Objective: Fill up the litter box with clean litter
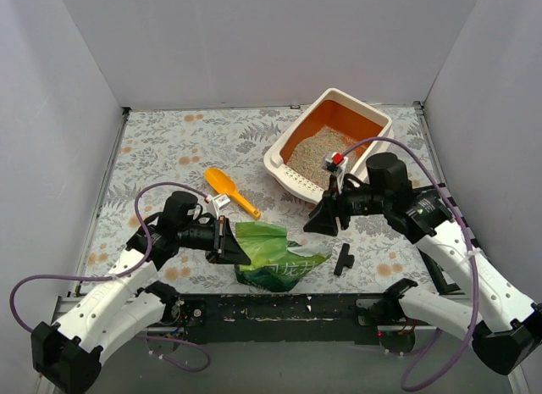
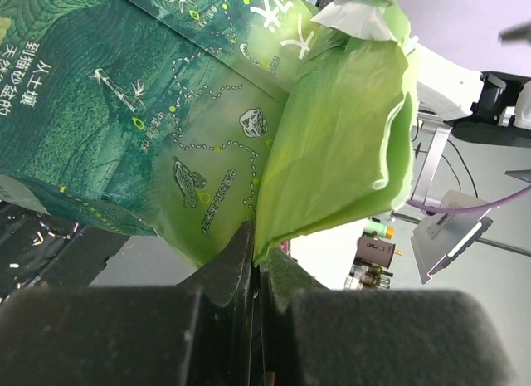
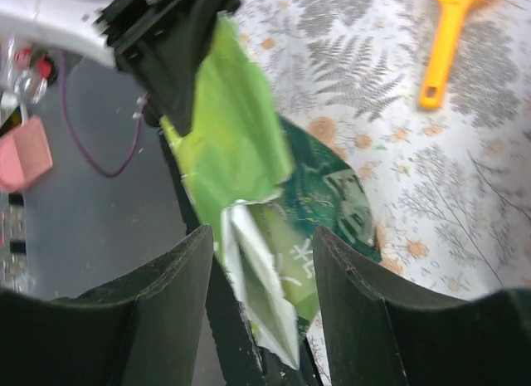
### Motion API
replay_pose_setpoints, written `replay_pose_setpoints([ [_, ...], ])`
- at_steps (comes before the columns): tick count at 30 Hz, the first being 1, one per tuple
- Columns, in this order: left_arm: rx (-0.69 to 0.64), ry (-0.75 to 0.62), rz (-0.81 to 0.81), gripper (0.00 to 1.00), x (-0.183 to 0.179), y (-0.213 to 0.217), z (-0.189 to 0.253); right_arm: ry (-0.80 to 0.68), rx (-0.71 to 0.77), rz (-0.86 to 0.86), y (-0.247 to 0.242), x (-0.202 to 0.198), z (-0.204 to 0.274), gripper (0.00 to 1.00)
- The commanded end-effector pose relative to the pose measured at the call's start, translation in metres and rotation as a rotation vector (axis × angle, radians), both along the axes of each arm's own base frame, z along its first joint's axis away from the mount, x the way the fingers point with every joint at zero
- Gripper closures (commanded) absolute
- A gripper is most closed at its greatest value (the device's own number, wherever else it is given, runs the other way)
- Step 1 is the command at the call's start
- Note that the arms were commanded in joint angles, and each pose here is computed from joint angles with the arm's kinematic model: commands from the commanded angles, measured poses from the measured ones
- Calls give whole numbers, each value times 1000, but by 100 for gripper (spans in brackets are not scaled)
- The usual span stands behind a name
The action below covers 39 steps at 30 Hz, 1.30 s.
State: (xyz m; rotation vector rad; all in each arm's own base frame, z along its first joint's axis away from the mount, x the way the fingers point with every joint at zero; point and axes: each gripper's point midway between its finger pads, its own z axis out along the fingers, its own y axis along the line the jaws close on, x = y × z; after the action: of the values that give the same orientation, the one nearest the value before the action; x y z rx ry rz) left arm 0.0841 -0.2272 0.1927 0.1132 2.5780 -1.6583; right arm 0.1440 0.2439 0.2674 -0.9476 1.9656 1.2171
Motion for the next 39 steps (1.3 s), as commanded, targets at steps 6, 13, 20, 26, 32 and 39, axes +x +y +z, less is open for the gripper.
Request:
replay_pose_setpoints([
  [6, 69, 32, 13, 100, 4, 3, 3, -306, -66, 387, 47, -70, 13, 40],
  [13, 73, 40, -1, 100, 4, 2, 4, -435, -162, 486, 72, -88, -8, 37],
  [20, 70, 44, -19, 100, 2, 2, 4, -475, -239, 495, 78, -77, -42, 37],
  [26, 61, 46, -34, 100, 4, 0, 4, -453, -284, 499, 71, -77, -74, 36],
  [32, 58, 34, -38, 100, 9, -4, 6, -377, -321, 515, 57, -88, -106, 37],
  [39, 23, -64, -46, 100, 27, -12, 32, -319, -421, 502, 39, -90, -137, 98],
])
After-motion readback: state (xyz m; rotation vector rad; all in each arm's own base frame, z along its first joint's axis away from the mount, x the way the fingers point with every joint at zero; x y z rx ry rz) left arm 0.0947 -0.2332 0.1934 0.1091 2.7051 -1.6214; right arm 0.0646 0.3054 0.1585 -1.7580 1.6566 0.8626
